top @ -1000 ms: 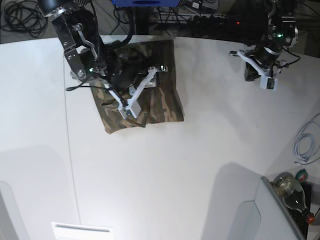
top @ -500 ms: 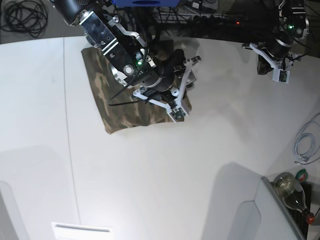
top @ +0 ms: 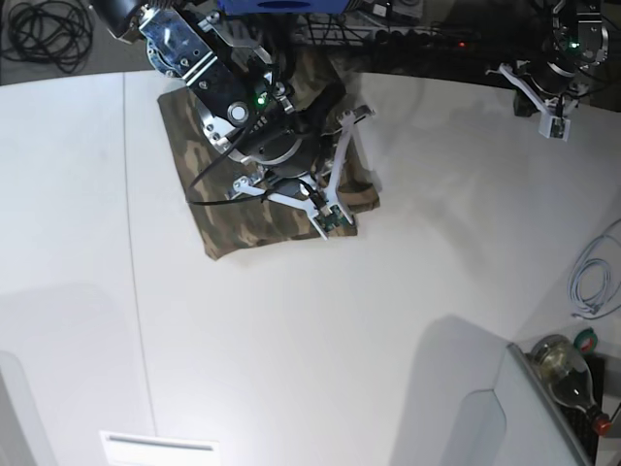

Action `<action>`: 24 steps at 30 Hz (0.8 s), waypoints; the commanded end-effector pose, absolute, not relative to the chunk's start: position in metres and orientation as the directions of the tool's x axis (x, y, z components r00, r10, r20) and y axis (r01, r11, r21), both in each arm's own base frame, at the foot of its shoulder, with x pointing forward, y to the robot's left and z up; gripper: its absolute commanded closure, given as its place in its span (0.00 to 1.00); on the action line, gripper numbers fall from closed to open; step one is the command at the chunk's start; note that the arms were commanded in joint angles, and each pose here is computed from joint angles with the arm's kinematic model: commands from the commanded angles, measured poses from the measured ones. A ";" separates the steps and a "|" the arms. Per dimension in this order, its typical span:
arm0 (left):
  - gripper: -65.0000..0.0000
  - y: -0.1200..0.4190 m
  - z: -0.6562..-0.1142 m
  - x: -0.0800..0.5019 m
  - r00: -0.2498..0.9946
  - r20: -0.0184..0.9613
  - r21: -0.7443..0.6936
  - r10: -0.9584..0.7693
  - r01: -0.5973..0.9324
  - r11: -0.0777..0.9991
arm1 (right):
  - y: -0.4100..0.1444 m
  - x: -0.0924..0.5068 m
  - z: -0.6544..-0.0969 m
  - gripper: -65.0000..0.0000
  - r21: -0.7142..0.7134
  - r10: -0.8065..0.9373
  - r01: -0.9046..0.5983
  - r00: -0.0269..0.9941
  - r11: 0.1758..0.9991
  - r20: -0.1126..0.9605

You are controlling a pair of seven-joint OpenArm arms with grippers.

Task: Layout the t-shirt on the table in an organized manner, then fold the t-shirt properly
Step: 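Press and smooth the folded bundle with the right gripper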

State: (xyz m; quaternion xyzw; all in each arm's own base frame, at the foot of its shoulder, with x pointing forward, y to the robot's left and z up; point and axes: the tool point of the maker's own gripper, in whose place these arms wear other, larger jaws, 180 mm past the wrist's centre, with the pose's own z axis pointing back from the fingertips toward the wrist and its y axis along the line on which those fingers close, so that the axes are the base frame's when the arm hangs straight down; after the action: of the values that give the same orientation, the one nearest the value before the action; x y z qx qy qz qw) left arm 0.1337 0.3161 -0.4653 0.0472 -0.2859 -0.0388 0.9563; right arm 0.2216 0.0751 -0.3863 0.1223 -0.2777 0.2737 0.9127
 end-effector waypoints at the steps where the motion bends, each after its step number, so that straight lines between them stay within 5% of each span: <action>1: 1.00 0.323 -0.457 0.140 0.816 0.566 0.132 -0.119 0.053 0.990 | 0.085 0.239 -0.370 0.86 0.063 0.405 -0.572 0.650 0.818 0.643; 6: 1.00 0.322 -0.456 0.141 0.814 0.568 0.133 -0.120 0.054 0.990 | 0.083 0.255 -0.362 0.60 0.023 0.411 -0.578 0.607 0.816 0.681; 10: 1.00 0.324 -0.457 0.140 0.816 0.565 0.133 -0.118 0.051 0.990 | 0.101 0.261 -0.363 0.39 -0.077 0.536 -0.675 0.505 0.734 0.677; 15: 1.00 0.345 -0.445 0.141 0.801 0.595 0.159 -0.074 -0.027 0.987 | 0.129 0.272 -0.380 0.39 -0.164 0.654 -0.746 0.429 0.645 0.623; 24: 1.00 0.349 -0.444 0.140 0.798 0.600 0.161 -0.061 -0.045 0.986 | 0.148 0.293 -0.417 0.39 -0.188 0.691 -0.750 0.439 0.634 0.574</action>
State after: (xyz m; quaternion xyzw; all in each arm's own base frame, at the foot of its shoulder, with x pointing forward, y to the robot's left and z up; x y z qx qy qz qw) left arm 0.1357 0.3442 -0.4515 0.0777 -0.3062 0.0007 0.9488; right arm 0.2822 0.1345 -0.4352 0.0375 -0.2858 0.4266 0.8573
